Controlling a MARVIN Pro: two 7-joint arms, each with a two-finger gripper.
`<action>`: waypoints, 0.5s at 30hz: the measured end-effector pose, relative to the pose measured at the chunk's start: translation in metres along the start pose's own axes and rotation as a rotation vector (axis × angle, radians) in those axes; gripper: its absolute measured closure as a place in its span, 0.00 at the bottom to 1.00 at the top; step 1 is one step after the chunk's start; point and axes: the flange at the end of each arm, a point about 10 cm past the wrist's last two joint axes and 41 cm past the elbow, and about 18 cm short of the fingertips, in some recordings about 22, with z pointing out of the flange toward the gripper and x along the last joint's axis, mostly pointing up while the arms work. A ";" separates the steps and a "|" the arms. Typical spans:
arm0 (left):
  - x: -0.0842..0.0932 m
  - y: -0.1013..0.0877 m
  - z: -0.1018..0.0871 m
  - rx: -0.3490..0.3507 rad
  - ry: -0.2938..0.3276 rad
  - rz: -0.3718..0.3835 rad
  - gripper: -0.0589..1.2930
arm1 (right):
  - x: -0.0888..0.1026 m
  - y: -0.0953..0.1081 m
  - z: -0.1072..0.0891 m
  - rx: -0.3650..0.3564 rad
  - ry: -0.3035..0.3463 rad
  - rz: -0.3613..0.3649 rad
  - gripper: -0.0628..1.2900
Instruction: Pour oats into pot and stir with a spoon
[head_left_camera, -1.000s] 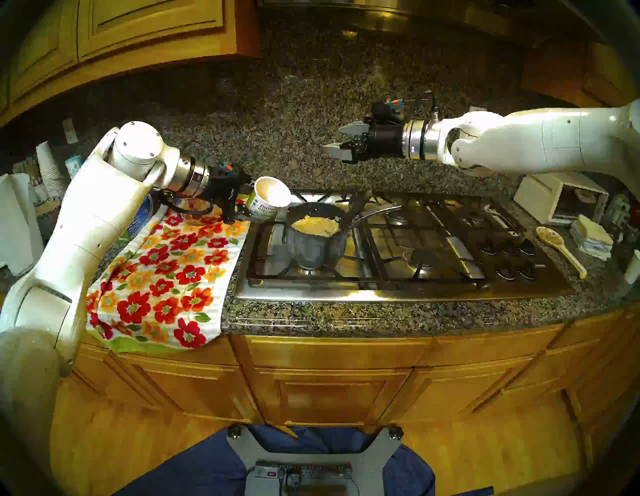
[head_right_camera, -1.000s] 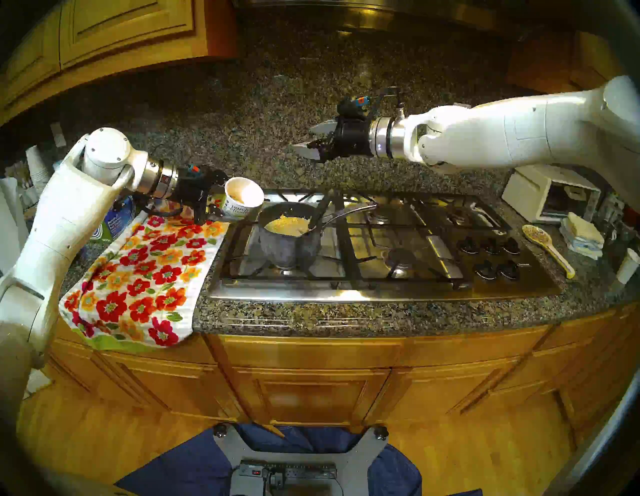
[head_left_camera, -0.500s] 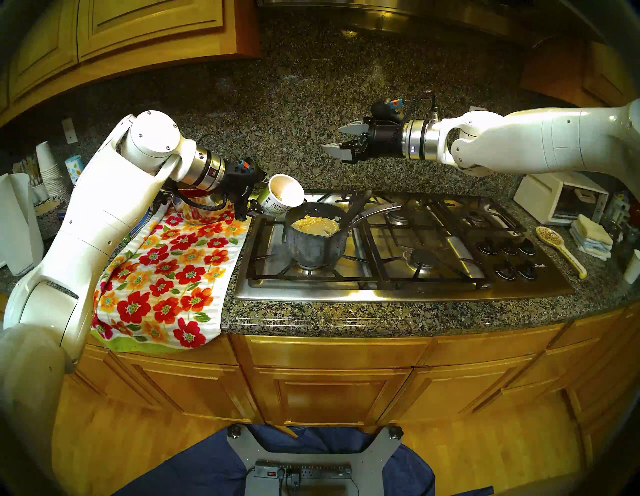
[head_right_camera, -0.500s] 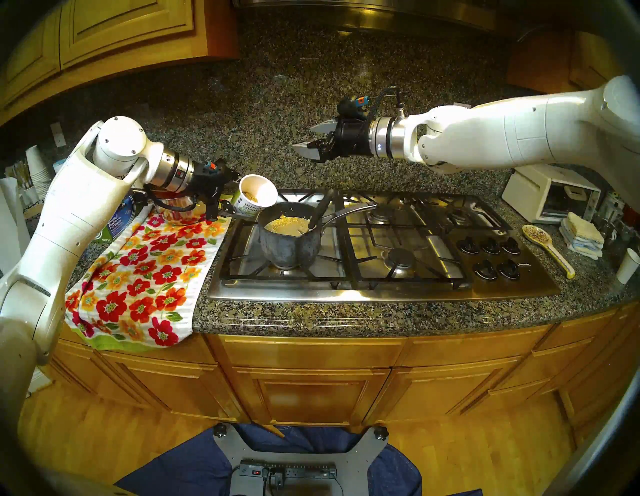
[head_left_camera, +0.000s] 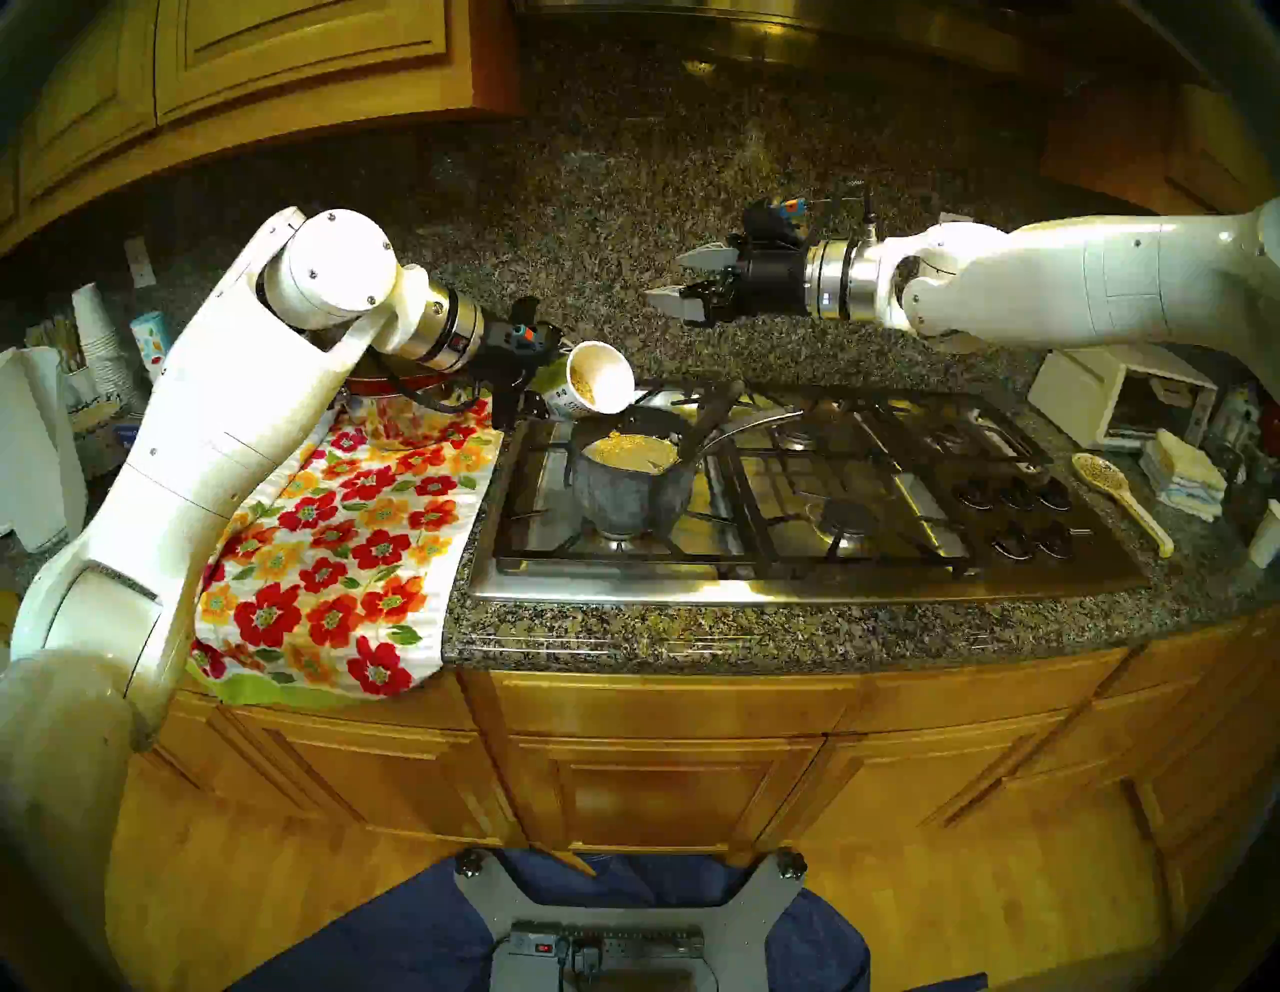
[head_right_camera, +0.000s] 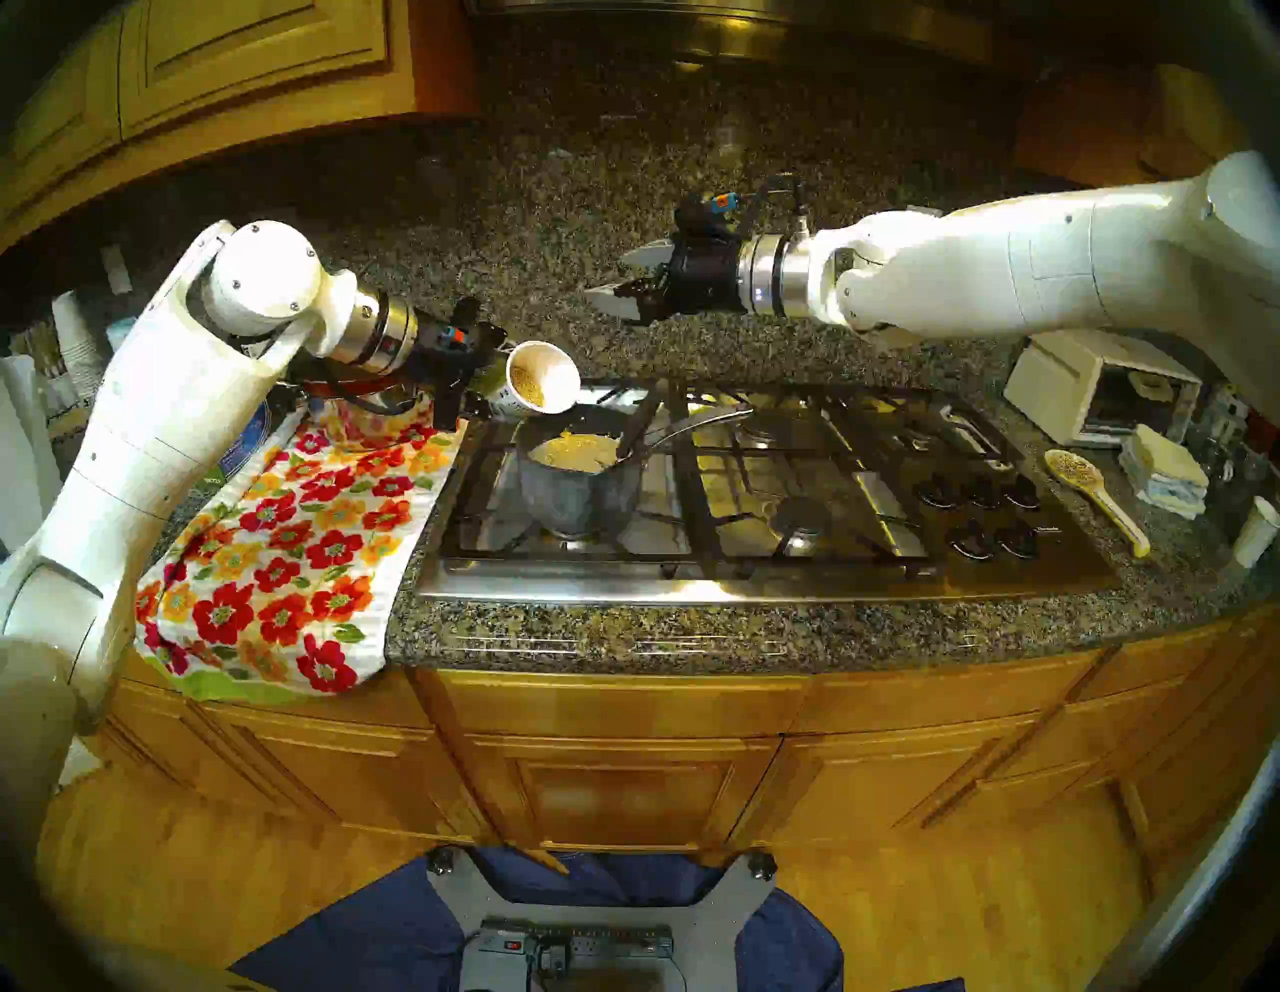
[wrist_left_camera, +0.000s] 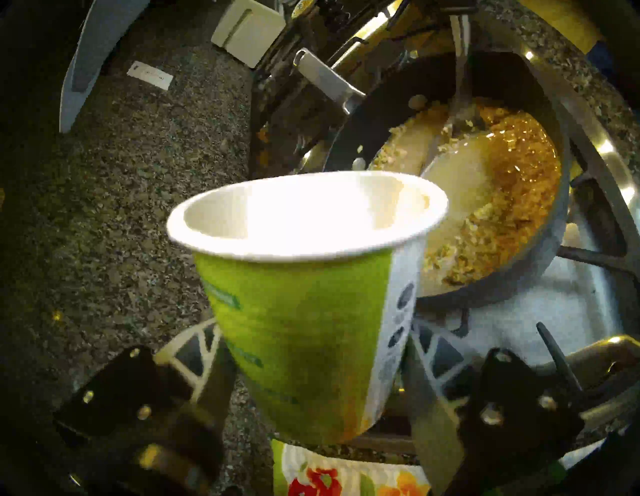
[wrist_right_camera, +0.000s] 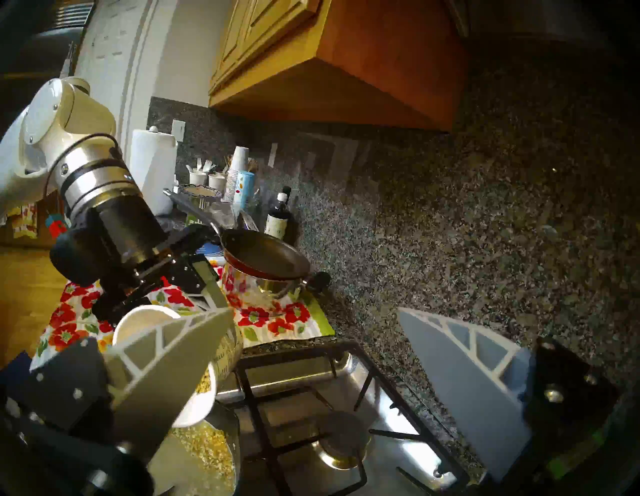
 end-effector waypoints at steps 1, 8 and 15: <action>0.002 0.002 0.000 0.011 -0.013 0.024 0.40 | 0.000 0.000 0.000 0.000 0.000 0.000 0.04; 0.007 0.009 0.002 0.044 -0.050 0.088 0.40 | 0.000 0.000 0.000 0.000 0.000 0.000 0.04; 0.005 0.017 0.003 0.082 -0.088 0.152 0.40 | 0.000 0.000 0.000 0.000 0.000 0.000 0.04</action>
